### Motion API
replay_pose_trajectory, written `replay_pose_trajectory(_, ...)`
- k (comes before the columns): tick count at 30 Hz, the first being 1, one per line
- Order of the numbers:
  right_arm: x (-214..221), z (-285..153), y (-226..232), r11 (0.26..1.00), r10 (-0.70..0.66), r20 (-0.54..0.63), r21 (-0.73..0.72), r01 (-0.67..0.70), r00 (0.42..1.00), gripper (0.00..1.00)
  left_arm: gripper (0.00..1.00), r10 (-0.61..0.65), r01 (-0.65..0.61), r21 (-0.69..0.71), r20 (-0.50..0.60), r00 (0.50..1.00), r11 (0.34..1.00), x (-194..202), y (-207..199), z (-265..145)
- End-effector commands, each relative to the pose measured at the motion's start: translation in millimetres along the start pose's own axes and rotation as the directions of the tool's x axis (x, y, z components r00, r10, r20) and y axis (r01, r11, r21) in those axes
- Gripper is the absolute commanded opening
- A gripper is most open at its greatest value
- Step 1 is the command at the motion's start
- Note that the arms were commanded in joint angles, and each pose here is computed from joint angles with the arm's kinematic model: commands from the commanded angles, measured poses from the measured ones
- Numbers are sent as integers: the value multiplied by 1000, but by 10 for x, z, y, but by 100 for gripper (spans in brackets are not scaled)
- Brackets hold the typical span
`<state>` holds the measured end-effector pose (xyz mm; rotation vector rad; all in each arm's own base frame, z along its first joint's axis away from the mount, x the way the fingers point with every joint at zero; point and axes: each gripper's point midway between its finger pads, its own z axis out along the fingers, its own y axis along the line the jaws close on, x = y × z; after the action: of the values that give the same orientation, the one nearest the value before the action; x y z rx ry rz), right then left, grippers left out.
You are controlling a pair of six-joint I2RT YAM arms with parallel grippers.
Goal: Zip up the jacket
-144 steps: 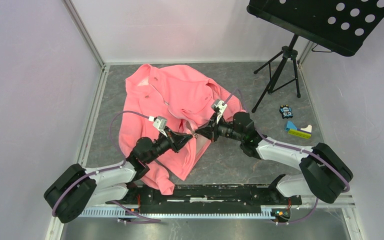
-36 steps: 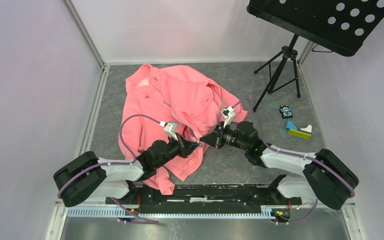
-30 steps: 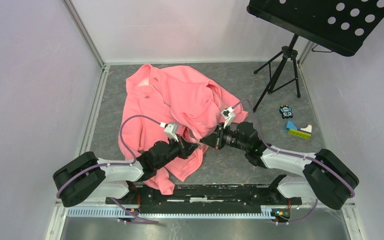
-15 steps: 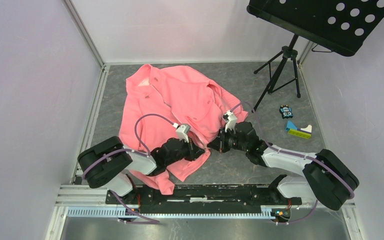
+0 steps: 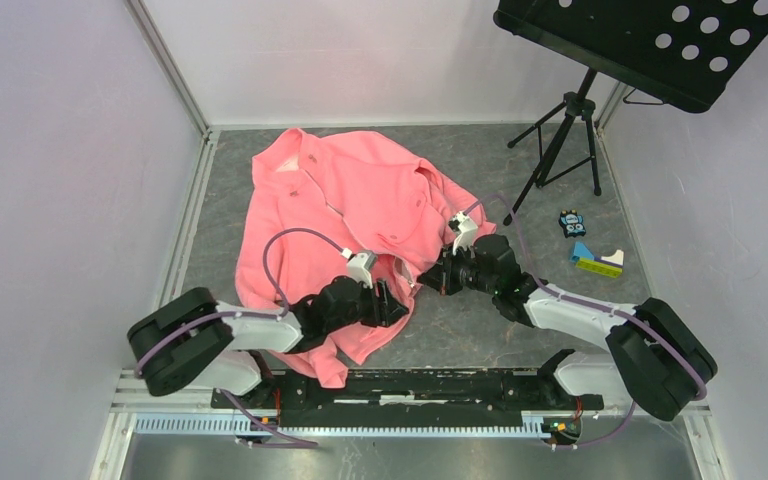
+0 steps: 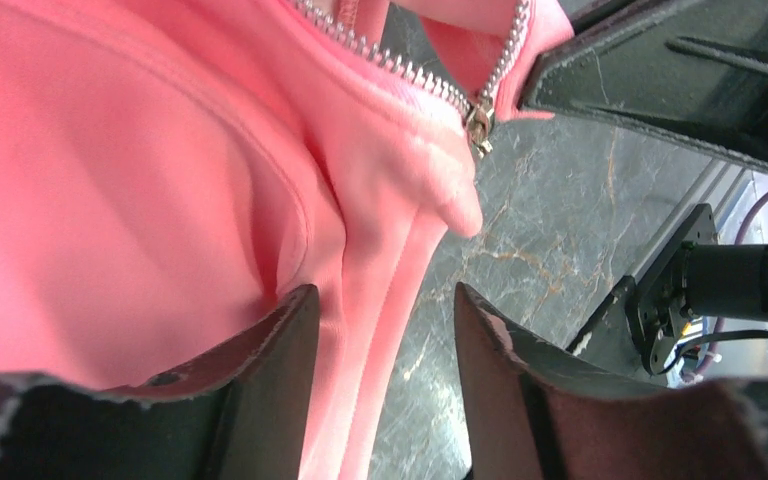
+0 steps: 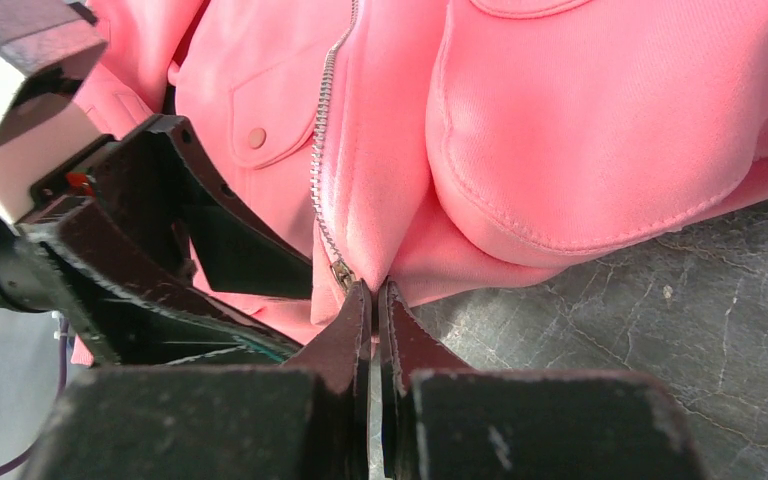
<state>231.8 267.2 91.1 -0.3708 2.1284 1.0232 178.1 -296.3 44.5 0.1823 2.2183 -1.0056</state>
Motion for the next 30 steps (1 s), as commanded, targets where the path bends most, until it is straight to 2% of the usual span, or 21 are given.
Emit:
replay_pose_trajectory(1,-213,41,95,999,-7,49,-36,9,999,0,62,60,-62,-79,-30,998,995,34,153,-192)
replay_pose_trajectory(6,-209,54,133,998,5,41,-59,-3,999,0,66,79,-77,-87,26,997,993,-185,58,-322)
replay_pose_trajectory(10,-200,48,98,999,-19,32,-43,20,999,0,72,-10,16,-90,70,998,996,-350,-62,-326)
replay_pose_trajectory(13,-240,27,190,996,-29,42,-85,33,999,0,73,-88,93,-64,76,993,994,-418,-167,-250)
replay_pose_trajectory(16,-275,5,247,993,-37,52,-111,43,998,0,72,-145,144,12,77,986,989,-467,-278,-156)
replay_pose_trajectory(19,-290,-10,279,991,-46,57,-123,52,997,0,65,-181,175,61,108,978,983,-551,-319,-123)
replay_pose_trajectory(24,-308,-31,326,988,-42,70,-144,52,997,0,61,-153,147,55,130,980,988,-645,-329,-72)
replay_pose_trajectory(30,-327,-35,358,986,-37,76,-159,49,996,0,56,-136,130,59,104,985,990,-580,-323,-13)
